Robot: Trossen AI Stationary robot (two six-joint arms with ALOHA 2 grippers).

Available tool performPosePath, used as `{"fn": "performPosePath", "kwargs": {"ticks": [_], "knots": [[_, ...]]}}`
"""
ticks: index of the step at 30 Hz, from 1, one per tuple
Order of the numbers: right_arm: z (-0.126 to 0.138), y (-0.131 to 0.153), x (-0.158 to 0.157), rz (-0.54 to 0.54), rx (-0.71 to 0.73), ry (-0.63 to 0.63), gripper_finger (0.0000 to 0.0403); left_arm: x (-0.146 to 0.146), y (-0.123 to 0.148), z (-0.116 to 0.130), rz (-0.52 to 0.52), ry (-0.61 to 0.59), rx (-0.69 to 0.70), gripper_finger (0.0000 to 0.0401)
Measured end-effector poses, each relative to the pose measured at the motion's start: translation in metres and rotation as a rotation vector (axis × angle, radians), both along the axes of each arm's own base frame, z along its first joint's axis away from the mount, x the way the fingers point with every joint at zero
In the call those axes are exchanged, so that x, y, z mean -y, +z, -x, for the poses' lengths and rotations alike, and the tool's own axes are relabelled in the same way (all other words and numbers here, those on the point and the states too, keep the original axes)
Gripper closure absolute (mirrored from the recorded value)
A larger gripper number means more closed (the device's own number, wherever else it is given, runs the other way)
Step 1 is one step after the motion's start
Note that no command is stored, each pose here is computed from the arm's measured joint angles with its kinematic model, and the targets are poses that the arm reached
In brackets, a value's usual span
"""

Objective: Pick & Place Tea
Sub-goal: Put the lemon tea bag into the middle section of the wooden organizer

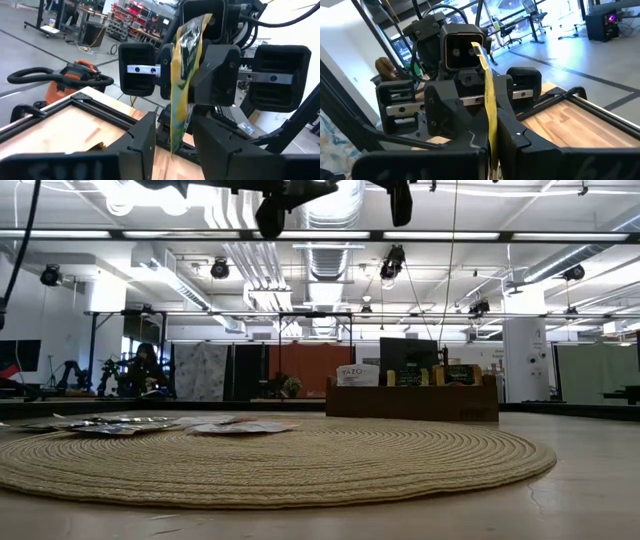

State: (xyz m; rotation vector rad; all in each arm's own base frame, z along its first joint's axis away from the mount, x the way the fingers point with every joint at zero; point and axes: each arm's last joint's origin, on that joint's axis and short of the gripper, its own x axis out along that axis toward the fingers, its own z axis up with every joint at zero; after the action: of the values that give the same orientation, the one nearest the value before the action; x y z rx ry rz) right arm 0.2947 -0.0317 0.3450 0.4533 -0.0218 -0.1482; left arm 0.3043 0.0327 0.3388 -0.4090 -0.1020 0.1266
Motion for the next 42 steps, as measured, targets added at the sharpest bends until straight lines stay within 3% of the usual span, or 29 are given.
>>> {"fn": "performPosePath", "kwargs": {"ticks": [5,10,20,30,42], "knots": [[0.000,0.000,0.000,0.000,-0.002,-0.001,0.0384,-0.002,-0.003,0.000,-0.009,0.005,-0.016,0.0329],[0.000,0.000,0.000,-0.007,-0.002,-0.004,0.0349,-0.005,-0.002,0.001,-0.040,0.013,-0.020,0.0390],[0.004,-0.001,0.000,-0.058,-0.032,-0.003,0.0249,-0.012,-0.006,0.001,-0.046,0.039,-0.064,0.0394],[0.044,0.001,0.005,0.019,-0.320,-0.007,0.0212,-0.014,-0.021,-0.003,-0.074,-0.001,-0.190,0.0395],[0.054,0.037,0.017,0.180,-0.747,0.042,0.0211,-0.025,-0.060,-0.061,-0.144,-0.120,-0.345,0.0396]]}}
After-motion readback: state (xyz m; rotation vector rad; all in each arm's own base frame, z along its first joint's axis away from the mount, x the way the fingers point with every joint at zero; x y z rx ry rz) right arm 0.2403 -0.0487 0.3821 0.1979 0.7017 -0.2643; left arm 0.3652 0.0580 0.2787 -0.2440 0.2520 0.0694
